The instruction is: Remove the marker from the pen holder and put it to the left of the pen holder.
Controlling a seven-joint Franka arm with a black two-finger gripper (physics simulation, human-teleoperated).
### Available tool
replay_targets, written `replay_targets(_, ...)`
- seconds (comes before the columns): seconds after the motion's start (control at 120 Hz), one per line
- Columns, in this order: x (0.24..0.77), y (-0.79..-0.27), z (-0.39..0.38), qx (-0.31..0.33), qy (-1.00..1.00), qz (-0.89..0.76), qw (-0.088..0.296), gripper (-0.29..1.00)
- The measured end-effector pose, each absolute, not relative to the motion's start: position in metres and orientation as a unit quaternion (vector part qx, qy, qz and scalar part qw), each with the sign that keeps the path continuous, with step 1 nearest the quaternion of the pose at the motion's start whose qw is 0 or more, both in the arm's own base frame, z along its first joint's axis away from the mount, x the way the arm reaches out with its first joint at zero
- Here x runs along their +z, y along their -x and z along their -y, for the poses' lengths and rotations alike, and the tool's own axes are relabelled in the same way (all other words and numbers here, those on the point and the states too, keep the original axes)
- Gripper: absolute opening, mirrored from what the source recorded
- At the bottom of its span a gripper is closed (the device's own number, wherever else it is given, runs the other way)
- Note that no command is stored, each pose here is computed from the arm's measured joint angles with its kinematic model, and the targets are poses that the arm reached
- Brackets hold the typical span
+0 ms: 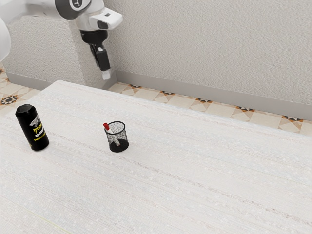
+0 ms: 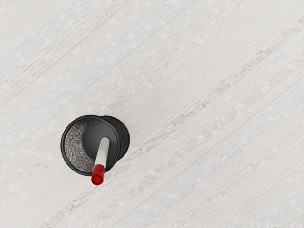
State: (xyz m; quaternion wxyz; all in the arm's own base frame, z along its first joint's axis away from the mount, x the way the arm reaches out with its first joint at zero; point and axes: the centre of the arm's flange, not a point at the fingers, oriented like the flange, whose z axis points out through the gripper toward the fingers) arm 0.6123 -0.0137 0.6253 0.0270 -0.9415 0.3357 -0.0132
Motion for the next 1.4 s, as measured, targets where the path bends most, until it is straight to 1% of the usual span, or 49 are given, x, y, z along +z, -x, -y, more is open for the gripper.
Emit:
replay_targets(0.183, 0.627, -0.61, 0.01, -0.013, 0.927, -0.374, 0.026, 0.7)
replay_targets(0.25, 0.62, -0.602, 0.008, -0.003, 0.922, -0.386, 0.017, 0.7)
replay_targets(0.3, 0.603, -0.591, 0.009, 0.013, 0.919, -0.394, 0.002, 0.7)
replay_targets(0.408, 0.541, -0.568, -0.009, 0.048, 0.919, -0.391, -0.032, 0.7)
replay_targets(0.533, 0.51, -0.56, -0.034, 0.051, 0.924, -0.377, -0.045, 0.7)
replay_targets(0.6, 0.501, -0.559, -0.046, 0.054, 0.925, -0.373, -0.04, 0.7)
replay_targets(0.667, 0.491, -0.565, -0.057, 0.051, 0.926, -0.372, -0.028, 0.7)
replay_targets(0.7, 0.48, -0.574, -0.063, 0.05, 0.928, -0.368, -0.029, 0.7)
replay_targets(0.767, 0.455, -0.606, -0.074, 0.04, 0.932, -0.358, -0.04, 0.7)
replay_targets(0.825, 0.433, -0.621, -0.08, 0.034, 0.933, -0.353, -0.056, 0.7)
replay_targets(0.892, 0.417, -0.629, -0.087, 0.025, 0.933, -0.352, -0.065, 0.7)
replay_targets(0.967, 0.405, -0.636, -0.09, 0.012, 0.931, -0.359, -0.065, 0.7)
replay_targets(1.092, 0.373, -0.644, -0.098, 0.014, 0.927, -0.37, -0.065, 0.7)
replay_targets(1.333, 0.358, -0.652, -0.094, -0.008, 0.918, -0.389, -0.076, 0.7)
replay_targets(1.367, 0.358, -0.652, -0.094, -0.012, 0.917, -0.39, -0.078, 0.67)
replay_targets(1.4, 0.358, -0.653, -0.094, -0.015, 0.917, -0.391, -0.08, 0.6)
